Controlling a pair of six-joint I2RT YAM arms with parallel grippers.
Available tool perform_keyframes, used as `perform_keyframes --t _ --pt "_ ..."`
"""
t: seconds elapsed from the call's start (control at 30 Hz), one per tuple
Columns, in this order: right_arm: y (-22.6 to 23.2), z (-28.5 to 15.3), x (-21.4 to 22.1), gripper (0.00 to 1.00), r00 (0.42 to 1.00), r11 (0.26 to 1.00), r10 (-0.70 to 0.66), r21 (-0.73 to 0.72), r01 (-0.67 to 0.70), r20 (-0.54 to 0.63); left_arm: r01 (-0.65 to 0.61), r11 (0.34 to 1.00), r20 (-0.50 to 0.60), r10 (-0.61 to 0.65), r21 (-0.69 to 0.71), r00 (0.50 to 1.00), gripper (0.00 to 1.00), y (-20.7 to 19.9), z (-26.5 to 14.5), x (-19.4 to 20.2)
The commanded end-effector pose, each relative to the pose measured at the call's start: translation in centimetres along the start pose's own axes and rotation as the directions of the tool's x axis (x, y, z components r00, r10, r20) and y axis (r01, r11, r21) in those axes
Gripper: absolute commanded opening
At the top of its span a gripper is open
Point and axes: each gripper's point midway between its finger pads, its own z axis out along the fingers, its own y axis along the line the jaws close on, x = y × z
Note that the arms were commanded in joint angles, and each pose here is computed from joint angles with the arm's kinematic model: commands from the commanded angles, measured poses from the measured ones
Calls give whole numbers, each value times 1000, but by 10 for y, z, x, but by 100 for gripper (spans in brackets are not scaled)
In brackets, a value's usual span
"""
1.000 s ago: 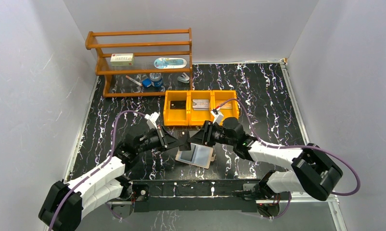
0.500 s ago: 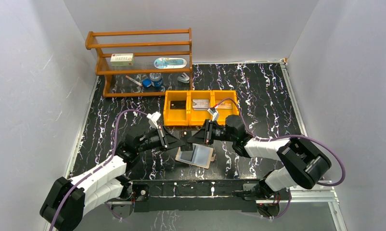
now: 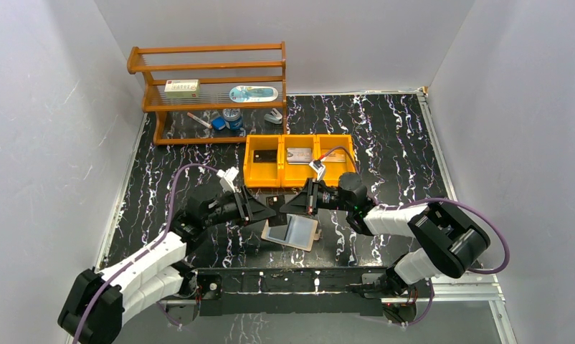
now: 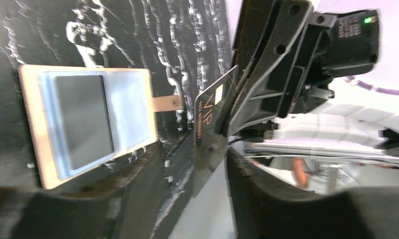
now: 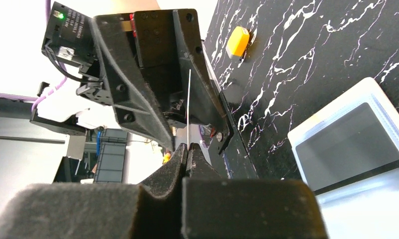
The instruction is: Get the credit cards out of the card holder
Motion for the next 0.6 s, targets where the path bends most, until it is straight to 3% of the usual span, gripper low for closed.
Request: perform_keyframes --t 0.0,0.1,0.2,0.3,0.37,0.47,0.57 --pt "12 0 -7 0 997 997 -69 -26 70 30 -88 990 38 93 -109 995 58 2 -7 -15" --pt "7 0 -11 0 996 996 -83 20 83 40 -115 960 67 136 -254 988 77 17 -18 -25" --pt "0 0 -18 0 992 989 -116 95 111 50 -143 899 116 208 -413 971 86 26 -39 -43" --pt "-10 -2 -31 0 982 964 -178 212 161 65 -143 794 164 292 -590 942 92 37 -73 -63" --pt "-17 -4 -42 0 971 935 -229 294 199 69 -79 703 229 333 -707 915 94 46 -101 -79" --pt "-18 -5 -64 0 946 879 -319 392 272 59 -25 598 280 411 -801 868 98 45 -136 -97" --pt "-21 -4 -87 0 917 812 -397 479 333 37 -32 544 285 487 -838 826 98 38 -156 -109"
